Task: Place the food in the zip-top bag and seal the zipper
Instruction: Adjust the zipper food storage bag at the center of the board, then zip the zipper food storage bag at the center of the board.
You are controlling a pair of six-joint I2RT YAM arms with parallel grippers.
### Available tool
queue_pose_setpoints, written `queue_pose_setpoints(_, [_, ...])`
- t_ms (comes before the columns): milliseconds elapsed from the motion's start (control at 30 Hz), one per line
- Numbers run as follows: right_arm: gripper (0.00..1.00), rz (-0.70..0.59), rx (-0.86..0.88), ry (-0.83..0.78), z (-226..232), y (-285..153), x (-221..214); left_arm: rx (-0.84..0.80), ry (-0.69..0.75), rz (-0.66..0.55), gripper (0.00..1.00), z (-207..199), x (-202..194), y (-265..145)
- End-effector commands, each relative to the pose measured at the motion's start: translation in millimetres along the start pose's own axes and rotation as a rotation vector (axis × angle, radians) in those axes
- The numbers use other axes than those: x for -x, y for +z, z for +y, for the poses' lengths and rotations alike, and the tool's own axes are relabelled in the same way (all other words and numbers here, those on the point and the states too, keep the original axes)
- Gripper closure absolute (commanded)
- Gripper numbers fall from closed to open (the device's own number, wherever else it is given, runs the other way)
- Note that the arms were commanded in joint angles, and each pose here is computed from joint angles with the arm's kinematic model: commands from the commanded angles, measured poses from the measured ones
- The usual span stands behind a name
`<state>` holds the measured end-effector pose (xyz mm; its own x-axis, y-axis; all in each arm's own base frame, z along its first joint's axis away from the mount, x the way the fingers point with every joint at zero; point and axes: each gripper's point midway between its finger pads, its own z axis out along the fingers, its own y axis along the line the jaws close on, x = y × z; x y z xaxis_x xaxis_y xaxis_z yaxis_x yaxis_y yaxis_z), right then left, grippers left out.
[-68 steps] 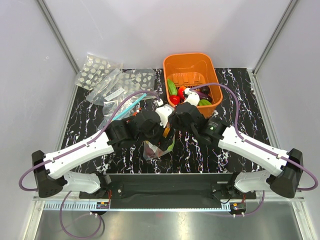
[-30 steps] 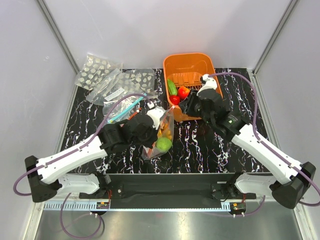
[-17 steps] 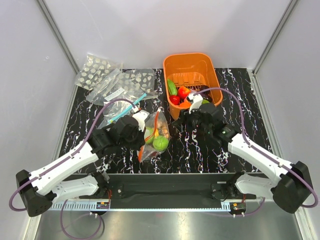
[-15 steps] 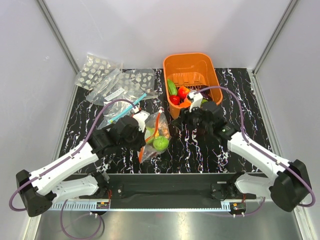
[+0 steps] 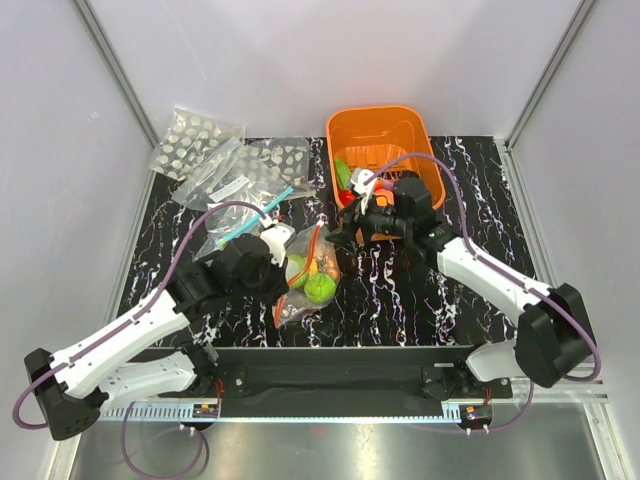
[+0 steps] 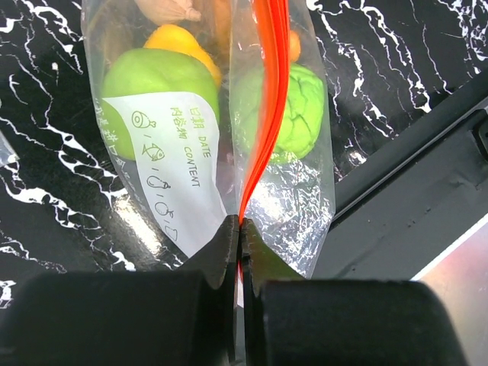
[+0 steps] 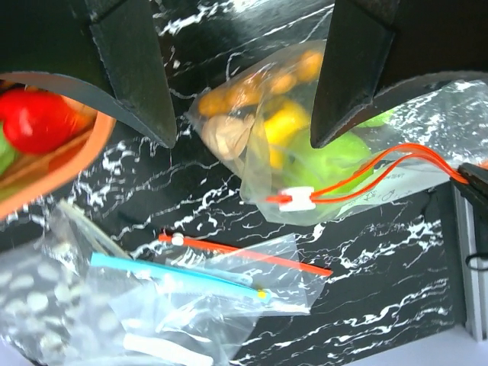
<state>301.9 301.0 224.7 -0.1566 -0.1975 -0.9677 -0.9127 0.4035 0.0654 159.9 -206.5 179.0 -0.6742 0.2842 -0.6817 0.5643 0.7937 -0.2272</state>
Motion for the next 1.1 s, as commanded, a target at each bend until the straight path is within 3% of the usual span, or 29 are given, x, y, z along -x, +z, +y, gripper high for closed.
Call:
queue_pose_setpoints(0, [0.22,-0.037,0.089,-0.169,1,8,21,0.023,0.007,-0.048,1.00,5,10,-6])
queue_pose_setpoints(167, [0.22,-0.027,0.175,-0.173,3,24,18,0.040,0.000,-0.056,1.00,10,13,-9])
queue_pose_setpoints(267, [0.30,-0.035,0.183,-0.132,0,33,20,0.058,-0.006,-0.082,1.00,14,19,-13])
queue_pose_setpoints(400, [0.56,-0.076,0.238,-0.084,10,36,26,0.078,-0.013,-0.093,1.00,21,26,-15])
queue_pose_setpoints(433, [0.70,-0.075,0.244,-0.060,13,35,25,0.080,-0.013,-0.093,1.00,21,27,-15])
queue_pose_setpoints(500, [0.75,-0.085,0.244,-0.052,17,31,24,0.085,-0.009,-0.091,1.00,23,30,-14])
queue_pose_setpoints(567, [0.92,-0.106,0.229,-0.052,22,25,30,0.118,0.001,-0.097,1.00,29,33,-15])
queue_pose_setpoints(633, [1.00,-0.097,0.221,-0.033,29,20,22,0.139,0.005,-0.114,1.00,33,39,-19])
queue_pose_setpoints(933, [1.00,-0.102,0.144,-0.014,50,-6,24,0.211,-0.022,-0.128,1.00,48,51,-22])
queue_pose_setpoints(967, [1.00,-0.070,0.040,0.002,40,-5,15,0.225,-0.030,-0.122,1.00,52,52,-19])
queue_pose_setpoints(1067, [1.00,-0.034,-0.044,-0.042,58,-1,8,0.236,-0.033,-0.121,1.00,55,63,-19])
